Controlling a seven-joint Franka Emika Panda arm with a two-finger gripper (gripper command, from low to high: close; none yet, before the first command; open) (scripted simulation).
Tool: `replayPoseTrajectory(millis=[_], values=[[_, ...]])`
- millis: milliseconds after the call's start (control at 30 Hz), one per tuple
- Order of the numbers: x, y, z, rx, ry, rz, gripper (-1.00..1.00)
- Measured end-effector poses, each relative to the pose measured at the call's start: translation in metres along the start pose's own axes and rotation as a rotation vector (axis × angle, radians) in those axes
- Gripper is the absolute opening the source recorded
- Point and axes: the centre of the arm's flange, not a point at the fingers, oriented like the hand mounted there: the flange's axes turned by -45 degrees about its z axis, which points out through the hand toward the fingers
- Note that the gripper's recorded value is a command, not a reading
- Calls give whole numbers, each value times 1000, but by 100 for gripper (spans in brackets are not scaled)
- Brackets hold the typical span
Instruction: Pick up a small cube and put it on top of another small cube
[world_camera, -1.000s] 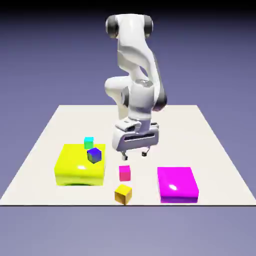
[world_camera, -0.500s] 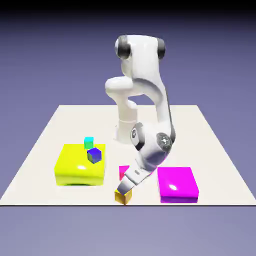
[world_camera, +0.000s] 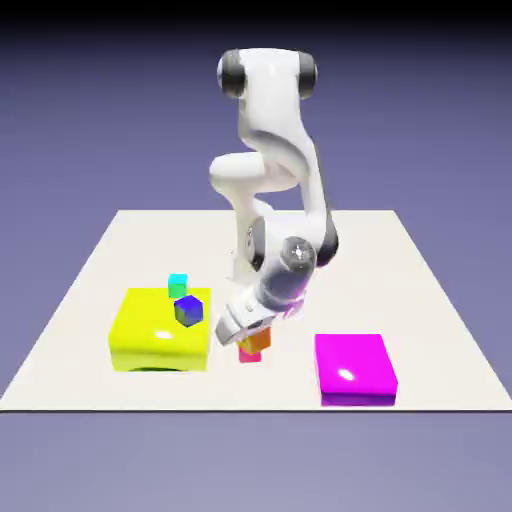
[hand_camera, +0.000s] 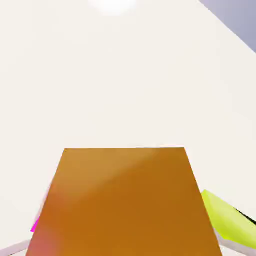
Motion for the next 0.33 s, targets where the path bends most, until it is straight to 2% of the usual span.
replayPoseTrajectory(millis=[100,233,267,333], values=[[-16,-4,3,39,-9,74,-100],[-7,-5,66,39,-9,74,-100],[-7,-6,70,39,-9,74,100],[-7,-5,70,36,-9,74,100]])
